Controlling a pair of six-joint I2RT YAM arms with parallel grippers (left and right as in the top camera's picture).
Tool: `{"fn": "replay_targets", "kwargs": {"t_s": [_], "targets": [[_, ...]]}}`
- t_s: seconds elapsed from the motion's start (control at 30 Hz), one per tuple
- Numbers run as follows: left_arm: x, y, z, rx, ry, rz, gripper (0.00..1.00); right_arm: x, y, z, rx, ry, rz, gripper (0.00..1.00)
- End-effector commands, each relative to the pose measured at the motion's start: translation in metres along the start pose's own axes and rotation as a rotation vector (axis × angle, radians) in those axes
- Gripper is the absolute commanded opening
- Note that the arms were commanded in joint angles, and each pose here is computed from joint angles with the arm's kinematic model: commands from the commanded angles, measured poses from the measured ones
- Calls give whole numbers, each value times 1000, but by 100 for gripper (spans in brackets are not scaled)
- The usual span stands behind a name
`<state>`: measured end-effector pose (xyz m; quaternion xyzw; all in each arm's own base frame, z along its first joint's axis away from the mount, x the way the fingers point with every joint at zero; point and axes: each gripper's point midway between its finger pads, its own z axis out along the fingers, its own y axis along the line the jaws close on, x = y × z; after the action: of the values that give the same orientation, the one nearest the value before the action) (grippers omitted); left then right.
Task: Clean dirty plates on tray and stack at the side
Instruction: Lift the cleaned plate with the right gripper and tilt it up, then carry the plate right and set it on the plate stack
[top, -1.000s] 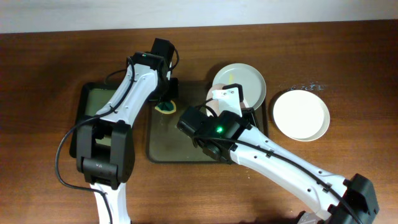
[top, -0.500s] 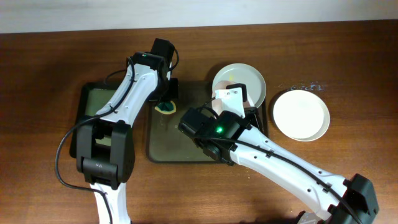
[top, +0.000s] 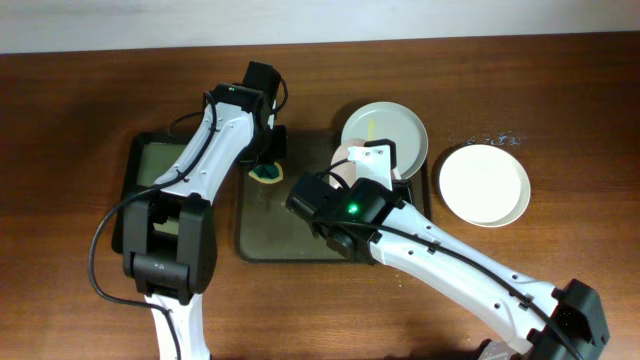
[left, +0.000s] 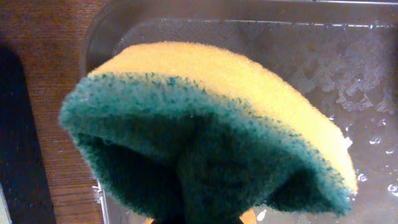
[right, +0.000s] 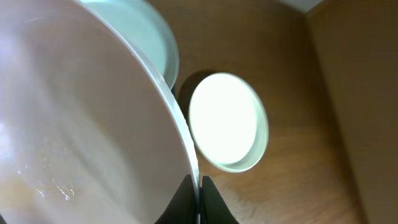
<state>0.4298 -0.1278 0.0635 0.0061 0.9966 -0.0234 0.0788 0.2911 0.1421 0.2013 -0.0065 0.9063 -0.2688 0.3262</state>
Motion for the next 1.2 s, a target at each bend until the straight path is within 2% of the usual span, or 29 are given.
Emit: {"fn": "replay_targets", "kwargs": {"t_s": [0.0,0.17,0.47,0.7,0.9,1.0,1.17], "targets": [[-2,-2,-3,5,-7,19,0,5,6,-3,-98,84,81,4],[-2,-2,-3,5,-5,18,0,14,3,15,-149,225,142,4],[-1,-1,-3,4,-2,18,0,6,7,52,-435,411,163,4],[-1,3,-3,1,3,8,0,-3,-32,91,-629,511,339,4],[-2,3,-3,1,1,8,0,17,-116,139,-522,577,570,4],[-2,3,-3,2,1,8,0,45,-169,166,-325,615,676,4],[-2,3,-3,2,1,8,0,83,-194,188,-246,665,767,4]]}}
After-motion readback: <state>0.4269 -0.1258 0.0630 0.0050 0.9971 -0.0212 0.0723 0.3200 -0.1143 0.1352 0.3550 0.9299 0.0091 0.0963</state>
